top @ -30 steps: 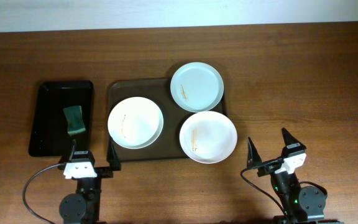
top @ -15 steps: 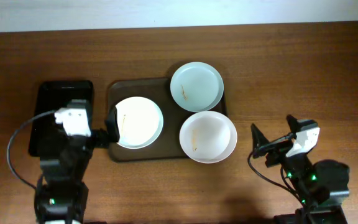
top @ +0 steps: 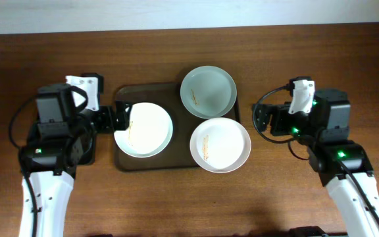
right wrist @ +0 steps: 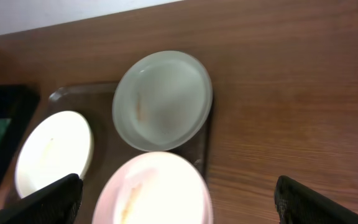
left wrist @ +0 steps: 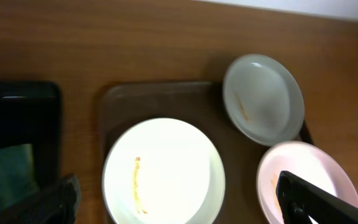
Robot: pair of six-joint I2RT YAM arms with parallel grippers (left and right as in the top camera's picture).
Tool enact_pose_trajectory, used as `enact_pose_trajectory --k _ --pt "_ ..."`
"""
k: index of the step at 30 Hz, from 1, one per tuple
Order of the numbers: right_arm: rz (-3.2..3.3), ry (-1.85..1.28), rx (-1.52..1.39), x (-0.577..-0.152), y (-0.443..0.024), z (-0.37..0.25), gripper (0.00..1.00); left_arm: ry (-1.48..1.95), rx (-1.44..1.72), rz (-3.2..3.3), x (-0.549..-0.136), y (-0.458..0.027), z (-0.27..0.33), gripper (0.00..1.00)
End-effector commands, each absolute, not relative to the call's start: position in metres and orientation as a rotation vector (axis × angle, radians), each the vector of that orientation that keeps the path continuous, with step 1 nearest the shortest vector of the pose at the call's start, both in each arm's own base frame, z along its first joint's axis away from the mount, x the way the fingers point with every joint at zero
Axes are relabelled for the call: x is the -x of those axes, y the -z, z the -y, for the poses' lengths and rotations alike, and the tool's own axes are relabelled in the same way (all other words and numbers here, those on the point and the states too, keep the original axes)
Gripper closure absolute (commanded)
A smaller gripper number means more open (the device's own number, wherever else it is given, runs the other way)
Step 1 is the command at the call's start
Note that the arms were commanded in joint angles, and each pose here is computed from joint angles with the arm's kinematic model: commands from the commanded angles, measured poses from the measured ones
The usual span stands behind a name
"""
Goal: Clean dirty plates on tray and stack at the side
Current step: 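Reach the right gripper to the left white plate and grip its rim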
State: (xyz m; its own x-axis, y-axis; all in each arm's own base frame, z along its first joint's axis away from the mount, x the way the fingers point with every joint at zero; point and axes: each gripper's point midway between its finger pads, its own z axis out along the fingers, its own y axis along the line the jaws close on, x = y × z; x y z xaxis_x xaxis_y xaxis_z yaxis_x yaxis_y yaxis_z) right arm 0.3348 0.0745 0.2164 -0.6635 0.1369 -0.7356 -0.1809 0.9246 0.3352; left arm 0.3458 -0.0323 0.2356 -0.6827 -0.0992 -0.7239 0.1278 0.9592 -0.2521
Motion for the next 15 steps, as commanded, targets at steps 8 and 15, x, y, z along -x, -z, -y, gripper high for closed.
enact_pose_trajectory --k 8,15 --pt "-2.377 -0.784 0.025 -0.365 -0.174 -0.222 0.02 0.273 0.364 -2.307 -0.340 -0.229 -0.048 0.01" --pt "-2.626 -0.611 0.182 -0.395 -0.130 -0.280 0.02 0.173 0.468 -2.619 -0.351 -0.186 -0.071 0.01"
